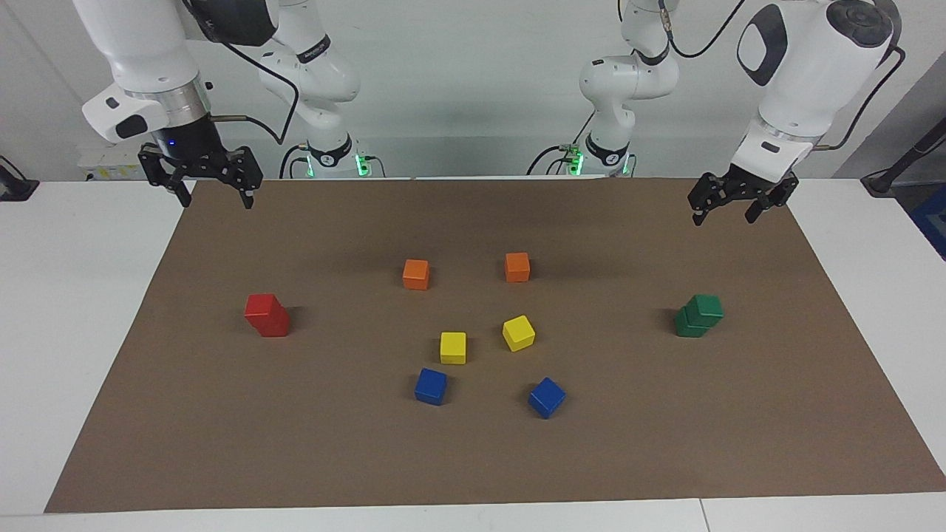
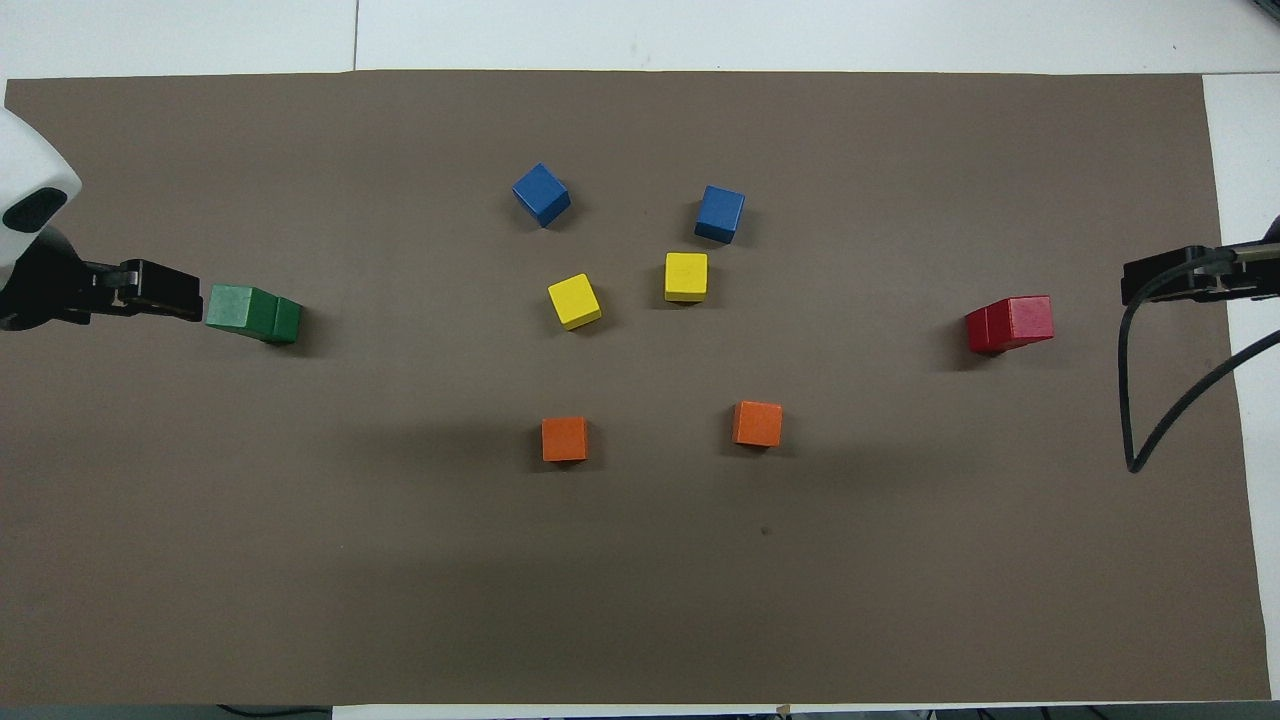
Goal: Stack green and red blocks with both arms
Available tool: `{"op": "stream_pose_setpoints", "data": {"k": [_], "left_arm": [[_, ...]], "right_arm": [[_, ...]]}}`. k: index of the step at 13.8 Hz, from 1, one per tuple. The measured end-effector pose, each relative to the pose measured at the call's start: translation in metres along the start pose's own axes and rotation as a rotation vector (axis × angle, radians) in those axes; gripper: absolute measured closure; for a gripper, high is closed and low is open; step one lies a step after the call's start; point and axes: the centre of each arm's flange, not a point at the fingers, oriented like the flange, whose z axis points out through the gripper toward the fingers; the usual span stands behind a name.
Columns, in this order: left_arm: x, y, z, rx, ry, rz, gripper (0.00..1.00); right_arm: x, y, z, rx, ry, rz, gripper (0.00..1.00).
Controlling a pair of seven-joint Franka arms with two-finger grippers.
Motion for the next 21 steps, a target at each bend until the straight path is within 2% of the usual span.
{"op": "stream_pose_setpoints", "data": {"k": [4, 21], "left_arm": [[0.000, -0.001, 0.000, 0.000, 0.000, -0.002, 0.00], [-0.003, 0.005, -0.007, 0.001, 0.006, 0.046, 0.00]], "right_arm": [[-0.007, 0.024, 0.005, 0.045, -0.050, 0.051, 0.00], [-0.011, 0.022, 0.006, 0.053, -0.084, 0.047, 0.00]]}}
